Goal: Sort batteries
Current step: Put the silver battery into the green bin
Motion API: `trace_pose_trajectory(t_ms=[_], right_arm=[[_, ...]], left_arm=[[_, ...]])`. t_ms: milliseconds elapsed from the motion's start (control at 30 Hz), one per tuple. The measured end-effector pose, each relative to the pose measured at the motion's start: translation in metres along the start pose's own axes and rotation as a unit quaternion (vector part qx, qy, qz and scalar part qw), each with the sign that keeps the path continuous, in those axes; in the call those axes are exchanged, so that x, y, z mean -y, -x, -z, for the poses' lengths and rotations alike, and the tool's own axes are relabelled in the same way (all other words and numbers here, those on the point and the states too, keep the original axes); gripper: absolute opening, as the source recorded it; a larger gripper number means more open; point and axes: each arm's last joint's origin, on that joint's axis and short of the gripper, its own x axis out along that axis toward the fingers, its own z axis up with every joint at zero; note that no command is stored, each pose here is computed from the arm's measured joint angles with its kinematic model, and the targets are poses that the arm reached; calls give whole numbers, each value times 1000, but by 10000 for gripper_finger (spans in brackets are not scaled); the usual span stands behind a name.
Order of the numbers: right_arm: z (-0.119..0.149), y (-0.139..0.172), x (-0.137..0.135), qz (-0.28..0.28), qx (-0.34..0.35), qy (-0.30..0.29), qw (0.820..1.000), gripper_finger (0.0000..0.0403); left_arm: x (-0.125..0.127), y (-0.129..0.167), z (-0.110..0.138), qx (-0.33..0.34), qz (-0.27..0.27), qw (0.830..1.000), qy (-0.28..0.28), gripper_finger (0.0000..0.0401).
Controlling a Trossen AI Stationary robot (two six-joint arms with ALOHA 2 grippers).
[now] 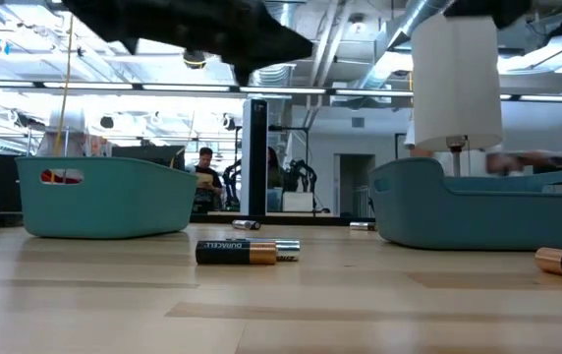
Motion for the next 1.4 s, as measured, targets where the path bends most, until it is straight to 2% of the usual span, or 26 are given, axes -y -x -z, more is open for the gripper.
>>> trace_pose_trajectory(t_ms=[100,200,367,467,567,767,967,1133,1400], right_arm=[[10,-14,-12,-25,-52,-41,997,222],[14,-23,-24,-28,-115,-73,990,234],[2,-28,-52,-16,-186,-91,978,236],[-5,-30,-69,9,-229,-106,968,236],[-1,-32,-84,39,-284,-127,950,237],[19,-39,-105,97,-384,-196,897,237],[35,-39,-117,170,-385,-299,857,237],[51,-42,-120,239,-395,-337,820,237],[69,-57,-128,281,-388,-362,799,237]], left_arm=[[2,15,2,1,-11,1000,9,22],[6,29,3,7,-3,1000,17,32],[14,45,9,23,16,999,25,45],[17,54,14,24,19,999,28,47],[22,60,19,17,24,999,28,47],[34,68,26,25,47,999,9,48],[41,73,29,39,64,997,-9,48],[42,73,28,43,64,997,-16,48],[42,73,31,28,64,997,-17,48]])
